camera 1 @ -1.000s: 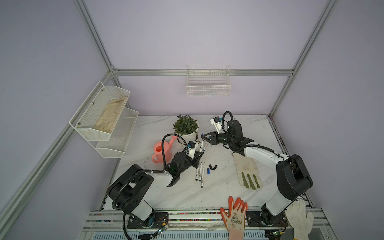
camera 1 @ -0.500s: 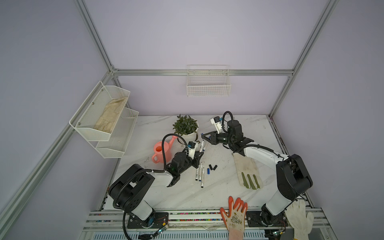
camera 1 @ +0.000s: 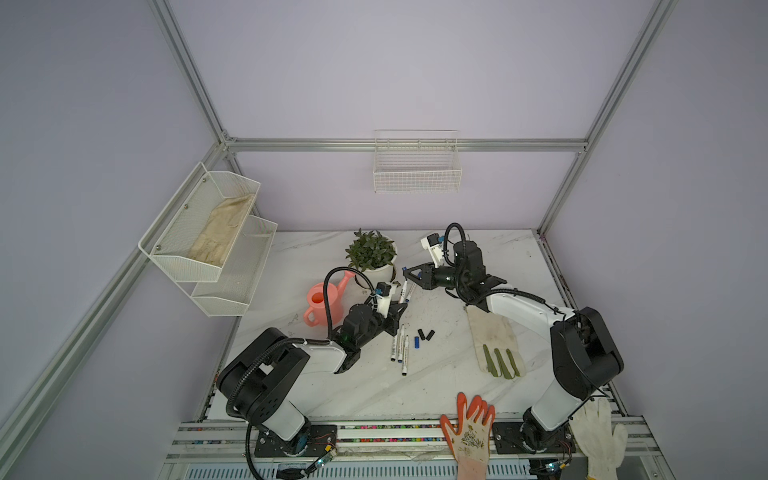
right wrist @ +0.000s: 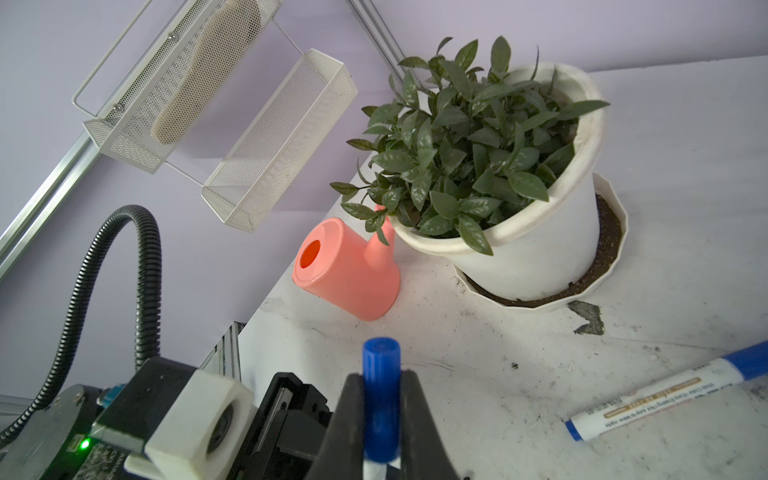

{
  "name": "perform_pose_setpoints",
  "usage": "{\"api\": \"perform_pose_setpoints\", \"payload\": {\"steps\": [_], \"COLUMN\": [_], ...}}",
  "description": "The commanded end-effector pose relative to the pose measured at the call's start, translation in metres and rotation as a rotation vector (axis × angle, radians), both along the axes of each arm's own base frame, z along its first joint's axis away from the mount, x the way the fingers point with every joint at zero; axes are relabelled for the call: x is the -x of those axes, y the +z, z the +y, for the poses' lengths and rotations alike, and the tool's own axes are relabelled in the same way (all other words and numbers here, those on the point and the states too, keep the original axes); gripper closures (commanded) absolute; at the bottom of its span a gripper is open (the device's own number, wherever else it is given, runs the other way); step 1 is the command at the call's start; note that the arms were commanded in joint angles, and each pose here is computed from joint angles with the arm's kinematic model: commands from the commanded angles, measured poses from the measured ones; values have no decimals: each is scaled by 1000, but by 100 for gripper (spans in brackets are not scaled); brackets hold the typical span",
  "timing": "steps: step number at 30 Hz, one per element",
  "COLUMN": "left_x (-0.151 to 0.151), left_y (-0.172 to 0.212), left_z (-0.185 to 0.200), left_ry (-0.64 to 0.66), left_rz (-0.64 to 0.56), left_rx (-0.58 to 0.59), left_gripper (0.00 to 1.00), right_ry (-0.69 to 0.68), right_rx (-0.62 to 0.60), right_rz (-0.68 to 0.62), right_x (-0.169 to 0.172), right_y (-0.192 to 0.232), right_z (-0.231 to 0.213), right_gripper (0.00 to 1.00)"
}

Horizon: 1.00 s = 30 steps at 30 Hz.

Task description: Insert the pens into the pen caps

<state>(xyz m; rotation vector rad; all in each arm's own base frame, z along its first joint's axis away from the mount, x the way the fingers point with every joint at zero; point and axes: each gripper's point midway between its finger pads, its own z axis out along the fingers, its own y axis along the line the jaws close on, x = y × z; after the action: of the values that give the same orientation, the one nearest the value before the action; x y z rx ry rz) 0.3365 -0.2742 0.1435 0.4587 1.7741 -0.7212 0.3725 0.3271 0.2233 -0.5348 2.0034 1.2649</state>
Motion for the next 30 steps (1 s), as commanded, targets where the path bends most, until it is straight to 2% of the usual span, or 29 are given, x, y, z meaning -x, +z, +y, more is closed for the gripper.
{"api": "perform_pose_setpoints", "payload": {"steps": [1,5,16,21,30], "left_x": [-19,-27,-53,-57,-61], "left_y": [51,63,139,178,237], "left_z": [-13,-15,2,-3,-7], "left_ry": [12,24,61,31,3], "left_rz": [-128,-150,-245,-335,-497], "left_rx": [92,141,382,416,470], "left_gripper": [100,100,100,100,100], "right_ry": [26,45,91,138,173], "right_rx": [1,0,-17,-31,18], "right_rz": [-19,-17,-44,-53,-74], "right_x": [5,8,22,33,45], "right_y": [4,4,14,19,16], "right_z": [4,6,3,4,-1], "right_gripper": [100,100,100,100,97]}}
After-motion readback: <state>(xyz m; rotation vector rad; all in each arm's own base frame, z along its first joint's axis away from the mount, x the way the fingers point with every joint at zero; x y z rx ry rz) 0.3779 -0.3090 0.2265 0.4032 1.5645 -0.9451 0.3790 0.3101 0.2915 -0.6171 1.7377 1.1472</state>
